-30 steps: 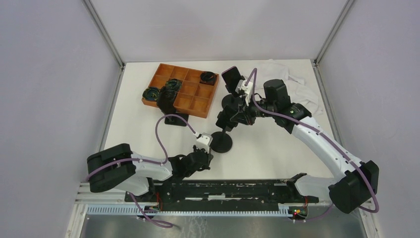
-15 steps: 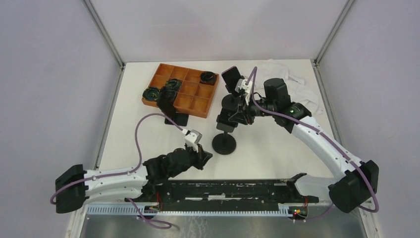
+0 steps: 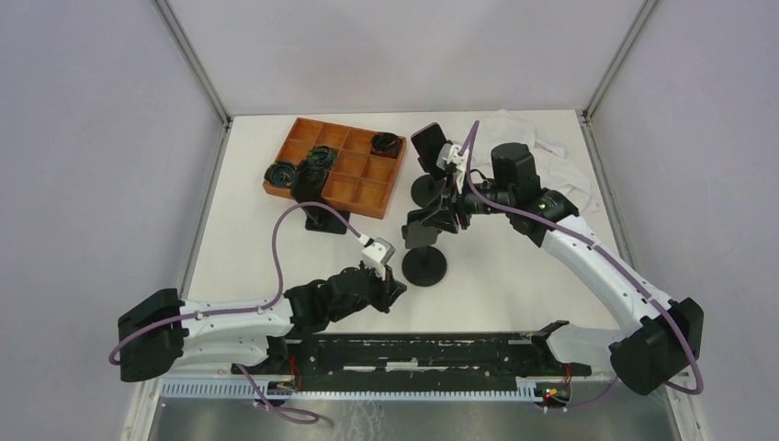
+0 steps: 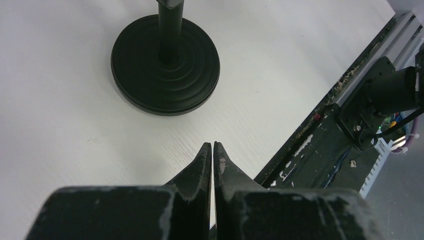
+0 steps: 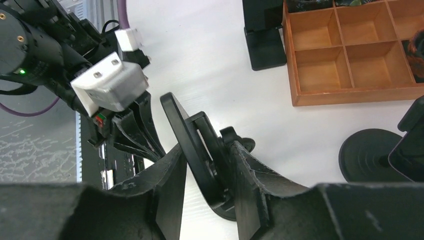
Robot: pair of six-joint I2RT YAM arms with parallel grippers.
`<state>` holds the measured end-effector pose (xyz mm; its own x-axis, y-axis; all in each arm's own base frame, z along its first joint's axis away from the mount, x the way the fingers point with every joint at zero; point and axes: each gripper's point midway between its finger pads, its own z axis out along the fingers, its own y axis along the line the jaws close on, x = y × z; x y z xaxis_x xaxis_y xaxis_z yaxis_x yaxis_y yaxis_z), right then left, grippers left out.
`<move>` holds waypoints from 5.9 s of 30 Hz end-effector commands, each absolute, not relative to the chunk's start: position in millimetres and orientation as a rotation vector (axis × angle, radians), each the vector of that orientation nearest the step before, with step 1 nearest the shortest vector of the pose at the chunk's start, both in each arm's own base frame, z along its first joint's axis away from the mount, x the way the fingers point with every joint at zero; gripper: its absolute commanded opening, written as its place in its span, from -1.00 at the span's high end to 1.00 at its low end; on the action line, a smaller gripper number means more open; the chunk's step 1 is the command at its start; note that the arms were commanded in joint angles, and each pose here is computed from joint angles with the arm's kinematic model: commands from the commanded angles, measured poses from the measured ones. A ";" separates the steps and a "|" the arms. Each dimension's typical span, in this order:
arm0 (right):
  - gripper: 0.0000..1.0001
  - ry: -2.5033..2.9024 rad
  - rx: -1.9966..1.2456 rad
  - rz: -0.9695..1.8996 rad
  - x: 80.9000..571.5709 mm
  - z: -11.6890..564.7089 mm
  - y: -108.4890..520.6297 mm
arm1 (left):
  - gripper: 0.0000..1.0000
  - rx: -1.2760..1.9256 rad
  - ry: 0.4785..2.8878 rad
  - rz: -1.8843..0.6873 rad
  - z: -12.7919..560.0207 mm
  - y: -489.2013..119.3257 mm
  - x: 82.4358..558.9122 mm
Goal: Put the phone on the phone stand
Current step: Adjust the phone stand with the phone at the center of the board, then move the phone stand with the phone to the center of the board.
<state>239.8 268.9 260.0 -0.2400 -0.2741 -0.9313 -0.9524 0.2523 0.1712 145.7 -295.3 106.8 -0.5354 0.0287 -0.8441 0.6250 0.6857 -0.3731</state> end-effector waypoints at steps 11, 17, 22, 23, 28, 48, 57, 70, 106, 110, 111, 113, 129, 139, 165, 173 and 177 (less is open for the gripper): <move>-0.40 1.482 -1.213 0.972 225.9 295.7 261.5 | 0.84 0.519 1.883 -0.913 143.6 -309.2 151.0; -0.38 1.487 -1.194 0.962 229.1 293.6 256.3 | 0.85 0.509 1.869 -0.929 141.1 -307.9 150.0; -0.24 1.520 -1.172 0.968 234.1 284.4 256.3 | 0.85 0.501 1.834 -0.950 140.2 -317.9 154.5; -0.20 1.525 -1.170 0.967 235.1 283.3 256.4 | 0.86 0.502 1.832 -0.950 138.6 -320.4 155.8; 0.09 1.534 -1.169 0.967 237.3 279.9 257.1 | 0.91 0.495 1.832 -0.958 129.6 -333.9 170.7; 1.00 1.554 -1.096 0.959 244.6 285.4 247.2 | 0.96 0.407 2.027 -0.944 31.3 -325.9 206.5; 1.00 1.634 -0.979 0.868 272.4 283.2 231.8 | 0.95 0.350 2.085 -1.035 -2.9 -315.6 197.9; 0.79 1.691 -0.946 0.805 294.2 275.7 227.6 | 0.96 0.374 2.098 -1.055 -8.5 -315.2 194.3; 1.00 1.602 -0.960 0.447 309.4 287.1 156.2 | 0.39 0.432 1.883 -0.766 155.3 -256.6 207.7; 1.00 1.612 -0.876 0.347 333.7 293.8 130.2 | 0.23 0.438 1.833 -0.725 199.9 -248.2 210.7; 1.00 1.610 -0.859 0.332 339.8 297.9 125.1 | 0.18 0.445 1.826 -0.715 208.9 -246.2 210.6; 1.00 1.617 -0.830 0.310 352.2 302.5 116.0 | 0.06 0.451 1.808 -0.689 226.4 -241.0 211.0; 0.62 1.638 -0.756 0.268 395.1 308.2 90.1 | -0.54 0.378 1.725 -0.589 275.8 -190.9 200.4; 0.12 1.608 -0.761 0.294 381.2 322.2 92.1 | -0.55 0.377 1.719 -0.593 277.6 -189.6 198.9; -0.80 1.532 -0.743 0.172 331.0 364.3 61.4 | -0.81 0.353 1.643 -0.624 312.2 -181.2 193.2; -0.96 1.547 -0.742 0.107 304.6 345.1 52.3 | -1.00 0.341 1.656 -0.518 321.8 -179.5 210.4; -0.96 1.575 -0.747 0.094 297.0 325.4 49.8 | -1.00 0.362 1.660 -0.472 327.7 -182.4 221.5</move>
<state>300.1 57.0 348.0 0.0820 -0.3707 -0.9251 -0.5177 0.7773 -0.3574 208.8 -188.2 309.5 -0.1988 -0.0812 -0.9767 0.5171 0.8378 -0.1749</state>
